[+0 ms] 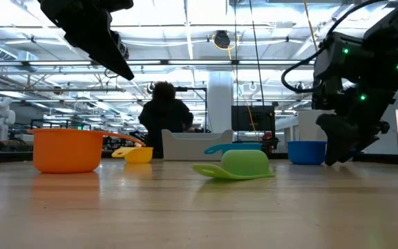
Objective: Nest measuring cups in basket
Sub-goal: Stack the blue measuring cup into the orange measuring cup
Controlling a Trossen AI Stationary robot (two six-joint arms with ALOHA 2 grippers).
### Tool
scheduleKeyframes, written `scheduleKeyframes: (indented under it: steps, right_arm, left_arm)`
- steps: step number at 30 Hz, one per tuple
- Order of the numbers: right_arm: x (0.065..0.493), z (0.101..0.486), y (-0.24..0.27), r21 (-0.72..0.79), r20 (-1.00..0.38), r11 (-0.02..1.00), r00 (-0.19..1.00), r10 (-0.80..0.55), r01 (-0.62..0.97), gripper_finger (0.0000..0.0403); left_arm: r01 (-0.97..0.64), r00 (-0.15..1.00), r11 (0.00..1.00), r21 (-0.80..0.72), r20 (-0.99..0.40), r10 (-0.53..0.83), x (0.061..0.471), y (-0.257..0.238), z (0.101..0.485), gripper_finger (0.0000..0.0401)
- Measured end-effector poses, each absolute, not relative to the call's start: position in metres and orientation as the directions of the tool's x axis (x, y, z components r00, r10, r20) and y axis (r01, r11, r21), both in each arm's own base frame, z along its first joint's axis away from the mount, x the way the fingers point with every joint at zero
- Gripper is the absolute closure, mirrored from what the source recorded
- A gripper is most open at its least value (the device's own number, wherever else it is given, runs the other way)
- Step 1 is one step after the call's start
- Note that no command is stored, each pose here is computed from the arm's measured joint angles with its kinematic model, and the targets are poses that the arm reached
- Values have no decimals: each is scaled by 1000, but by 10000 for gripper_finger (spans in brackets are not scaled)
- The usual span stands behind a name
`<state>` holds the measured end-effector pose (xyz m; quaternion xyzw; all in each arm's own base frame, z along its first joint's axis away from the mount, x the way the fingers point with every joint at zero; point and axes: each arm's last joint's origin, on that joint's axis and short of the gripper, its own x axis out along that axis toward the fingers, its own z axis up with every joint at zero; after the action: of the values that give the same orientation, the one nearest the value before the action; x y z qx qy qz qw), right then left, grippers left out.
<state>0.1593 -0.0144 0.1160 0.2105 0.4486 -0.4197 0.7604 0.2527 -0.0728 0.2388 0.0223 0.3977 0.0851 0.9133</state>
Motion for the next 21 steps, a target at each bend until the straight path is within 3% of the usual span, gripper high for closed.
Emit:
scheduleKeyframes:
  steps: [12, 21]
  right_arm:
    - [161, 116, -14, -69, -863, 611, 260, -433, 789, 261]
    - [164, 117, -14, -76, -854, 662, 294, -430, 746, 297]
  left_arm:
    - [-122, 671, 986, 114, -722, 167, 252, -75, 239, 171]
    - [-122, 671, 986, 114, -722, 167, 252, -75, 239, 171]
